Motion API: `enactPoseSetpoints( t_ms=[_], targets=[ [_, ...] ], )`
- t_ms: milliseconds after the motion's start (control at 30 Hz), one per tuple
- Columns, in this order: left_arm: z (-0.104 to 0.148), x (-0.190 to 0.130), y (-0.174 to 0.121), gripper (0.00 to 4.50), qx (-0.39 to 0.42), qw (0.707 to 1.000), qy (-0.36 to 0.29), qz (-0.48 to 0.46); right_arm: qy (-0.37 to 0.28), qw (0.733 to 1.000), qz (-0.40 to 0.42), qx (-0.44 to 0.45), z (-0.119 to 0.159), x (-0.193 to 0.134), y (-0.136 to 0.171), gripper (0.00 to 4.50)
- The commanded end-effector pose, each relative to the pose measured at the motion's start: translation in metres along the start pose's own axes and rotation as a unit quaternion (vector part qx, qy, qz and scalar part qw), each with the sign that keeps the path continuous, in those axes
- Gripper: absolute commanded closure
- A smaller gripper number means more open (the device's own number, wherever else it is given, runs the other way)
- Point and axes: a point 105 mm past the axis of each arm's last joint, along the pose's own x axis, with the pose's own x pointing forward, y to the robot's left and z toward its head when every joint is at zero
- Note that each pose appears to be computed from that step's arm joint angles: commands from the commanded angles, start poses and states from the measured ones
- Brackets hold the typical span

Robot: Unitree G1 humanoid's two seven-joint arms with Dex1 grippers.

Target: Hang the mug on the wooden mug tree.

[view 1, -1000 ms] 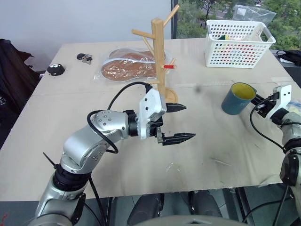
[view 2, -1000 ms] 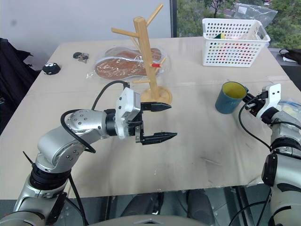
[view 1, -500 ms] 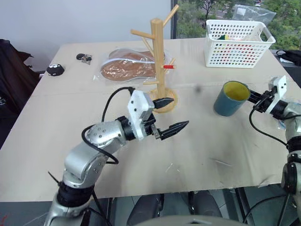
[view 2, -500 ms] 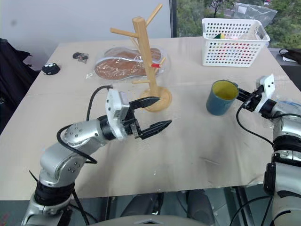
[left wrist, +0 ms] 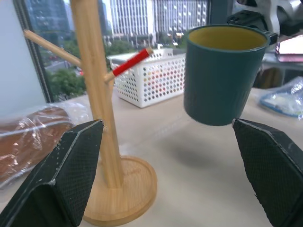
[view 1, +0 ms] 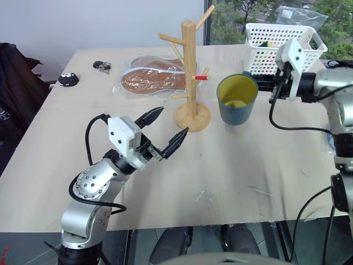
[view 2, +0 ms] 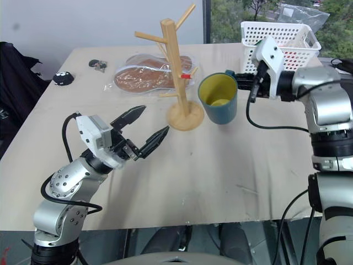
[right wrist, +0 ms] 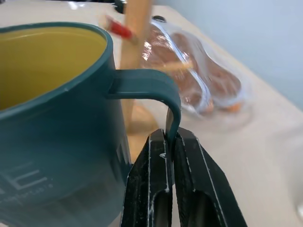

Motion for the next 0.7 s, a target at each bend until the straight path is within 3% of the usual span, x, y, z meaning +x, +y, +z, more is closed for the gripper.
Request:
enactPoseSetpoints(
  t_ms=[33,700],
  targets=[
    [0.019,-0.001,-0.003,0.0,0.018,0.999,-0.047,0.011,-0.003,1.0,0.006,-0.028,0.033,0.005,-0.002,4.45],
    [0.016,-0.006,-0.008,0.0,-0.012,0.996,-0.087,0.025,0.027,0.996,0.049,-0.071,0.071,0.029,0.018,4.45]
  ],
)
